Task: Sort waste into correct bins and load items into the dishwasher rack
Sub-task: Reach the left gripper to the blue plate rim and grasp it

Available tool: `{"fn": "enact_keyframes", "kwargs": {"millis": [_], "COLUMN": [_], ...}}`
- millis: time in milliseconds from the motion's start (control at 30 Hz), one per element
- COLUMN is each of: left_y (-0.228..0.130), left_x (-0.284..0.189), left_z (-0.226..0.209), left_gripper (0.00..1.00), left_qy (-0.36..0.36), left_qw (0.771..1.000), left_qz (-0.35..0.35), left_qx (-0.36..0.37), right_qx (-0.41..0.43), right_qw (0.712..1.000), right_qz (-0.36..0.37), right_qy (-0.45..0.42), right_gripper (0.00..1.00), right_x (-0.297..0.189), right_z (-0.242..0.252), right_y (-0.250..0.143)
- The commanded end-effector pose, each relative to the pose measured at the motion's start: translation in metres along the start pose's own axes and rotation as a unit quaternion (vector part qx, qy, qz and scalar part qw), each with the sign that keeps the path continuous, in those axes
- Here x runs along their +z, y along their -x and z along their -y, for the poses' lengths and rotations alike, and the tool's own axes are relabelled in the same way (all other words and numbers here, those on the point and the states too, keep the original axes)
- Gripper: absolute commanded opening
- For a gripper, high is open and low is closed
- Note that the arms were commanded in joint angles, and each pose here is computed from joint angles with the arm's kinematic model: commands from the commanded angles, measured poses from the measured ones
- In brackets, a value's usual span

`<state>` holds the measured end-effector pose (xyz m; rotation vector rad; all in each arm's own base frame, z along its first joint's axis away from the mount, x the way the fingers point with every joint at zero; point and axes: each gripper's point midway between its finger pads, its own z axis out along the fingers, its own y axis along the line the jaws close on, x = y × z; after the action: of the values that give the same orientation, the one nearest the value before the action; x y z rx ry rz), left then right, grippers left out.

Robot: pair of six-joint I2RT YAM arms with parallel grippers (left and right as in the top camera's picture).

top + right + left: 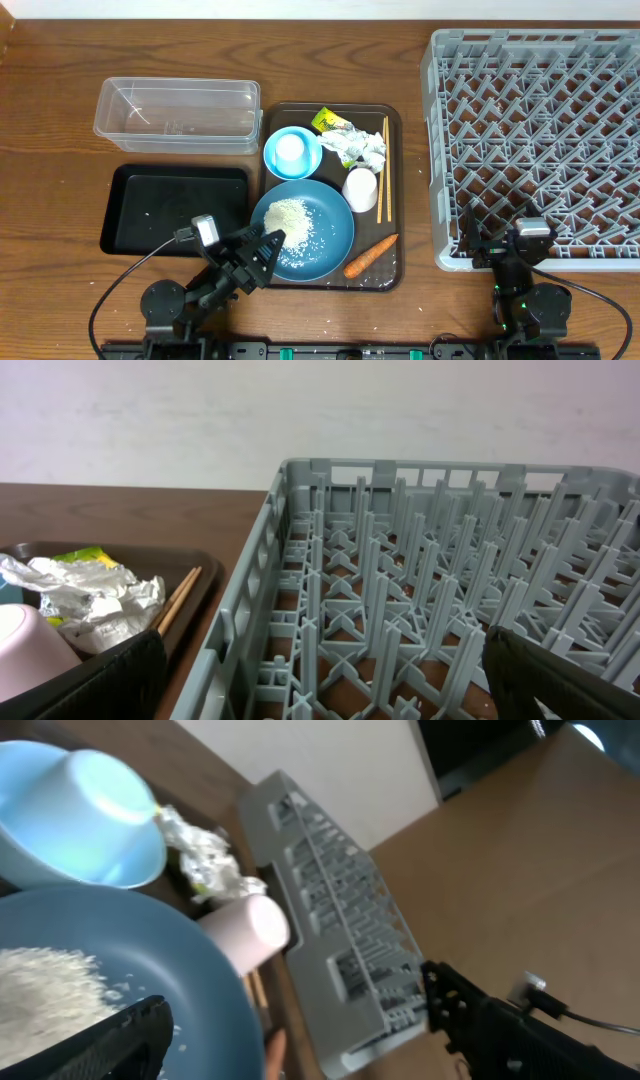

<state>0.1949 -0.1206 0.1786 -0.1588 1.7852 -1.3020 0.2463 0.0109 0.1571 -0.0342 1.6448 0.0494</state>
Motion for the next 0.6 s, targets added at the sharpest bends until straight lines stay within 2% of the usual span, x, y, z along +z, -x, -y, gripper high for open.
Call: {"fn": "enact_keyframes", "kwargs": {"millis": [0,167,300,400,500,567], "left_y": [0.01,0.013,0.025,0.037,0.042,0.041], "left_x": [-0.003,0.002,0.003,-0.005,-0.016,-0.019], "left_z": [0.035,0.045,0.046,0.039,0.036,0.037], "left_gripper": [0.98,0.98,0.98,0.98,0.98,0.98], "left_qy": [-0.029,-0.001,0.071,0.16,0.242,0.273], "left_qw": [0.999,0.996,0.986,0.97,0.943,0.927], "left_qz": [-0.016,-0.08,-0.135,-0.173,-0.222,-0.251], "left_qx": [0.024,0.043,0.064,0.065,0.063,0.058], "right_qx": [-0.007,-0.007,-0.007,-0.007,-0.007,-0.007], "right_qw": [1.0,1.0,1.0,1.0,1.0,1.0], "right_qz": [-0.002,-0.002,-0.002,-0.002,-0.002,-0.002], "right_qy": [-0.004,-0.004,-0.004,-0.004,-0.004,-0.004], "right_gripper": [0.99,0.99,0.99,0.99,0.99,0.99], "right_x": [0.0,0.0,0.0,0.0,0.0,0.0], "right_z": [0.002,0.002,0.002,0.002,0.002,0.002], "right_y": [-0.001,-0.001,-0.001,-0.001,-0.001,-0.001]}}
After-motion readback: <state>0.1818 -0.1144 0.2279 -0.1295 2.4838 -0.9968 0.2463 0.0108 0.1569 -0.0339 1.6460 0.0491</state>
